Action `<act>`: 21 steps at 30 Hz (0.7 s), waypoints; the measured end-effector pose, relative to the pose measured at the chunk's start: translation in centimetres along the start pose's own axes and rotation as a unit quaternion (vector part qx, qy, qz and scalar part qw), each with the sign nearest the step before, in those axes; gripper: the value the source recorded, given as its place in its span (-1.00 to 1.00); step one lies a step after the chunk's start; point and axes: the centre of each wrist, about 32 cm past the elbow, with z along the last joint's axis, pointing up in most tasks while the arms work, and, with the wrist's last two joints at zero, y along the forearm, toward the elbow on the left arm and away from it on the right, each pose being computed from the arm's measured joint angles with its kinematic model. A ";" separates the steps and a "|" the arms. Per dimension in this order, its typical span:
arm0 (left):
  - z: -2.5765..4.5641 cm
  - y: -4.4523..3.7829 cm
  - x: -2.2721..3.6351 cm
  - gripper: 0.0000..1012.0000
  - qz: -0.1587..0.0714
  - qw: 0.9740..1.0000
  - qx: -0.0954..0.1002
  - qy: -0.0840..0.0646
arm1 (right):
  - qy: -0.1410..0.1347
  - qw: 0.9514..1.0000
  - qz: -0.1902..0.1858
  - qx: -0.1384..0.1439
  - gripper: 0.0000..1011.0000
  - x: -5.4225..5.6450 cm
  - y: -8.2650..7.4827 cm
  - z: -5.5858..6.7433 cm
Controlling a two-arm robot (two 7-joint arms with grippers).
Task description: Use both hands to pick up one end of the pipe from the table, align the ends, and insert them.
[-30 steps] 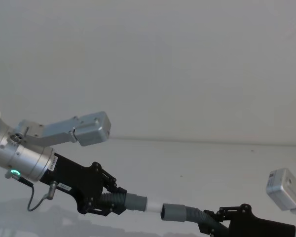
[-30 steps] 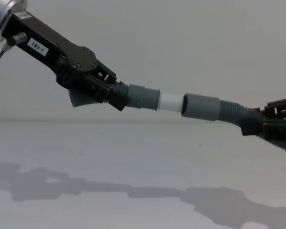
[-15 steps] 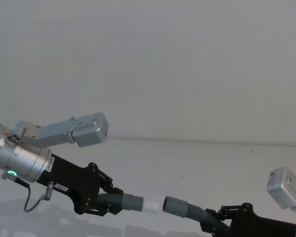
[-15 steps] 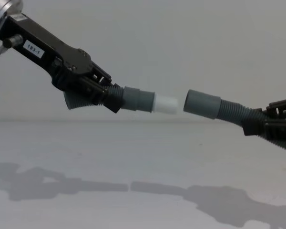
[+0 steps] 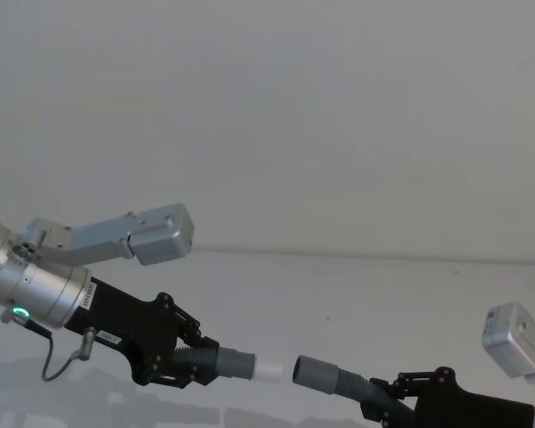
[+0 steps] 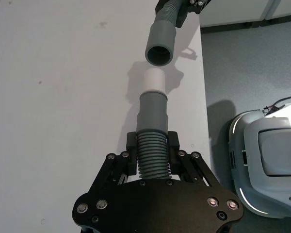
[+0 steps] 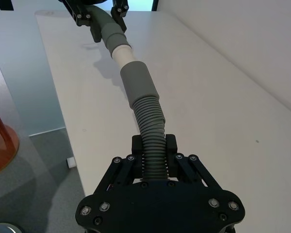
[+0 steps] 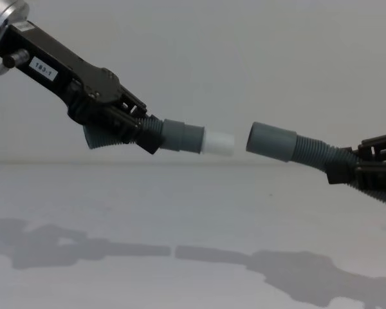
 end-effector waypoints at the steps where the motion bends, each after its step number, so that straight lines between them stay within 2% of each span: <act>1: -0.01 -0.01 0.01 -0.35 0.000 1.000 0.000 0.000 | 0.000 1.000 0.000 0.000 -0.50 0.0 0.0 0.0; 21: -0.11 -0.19 0.23 -0.35 -0.002 1.000 -0.004 -0.004 | -0.001 1.000 0.005 -0.001 -0.50 -0.2 0.4 -0.1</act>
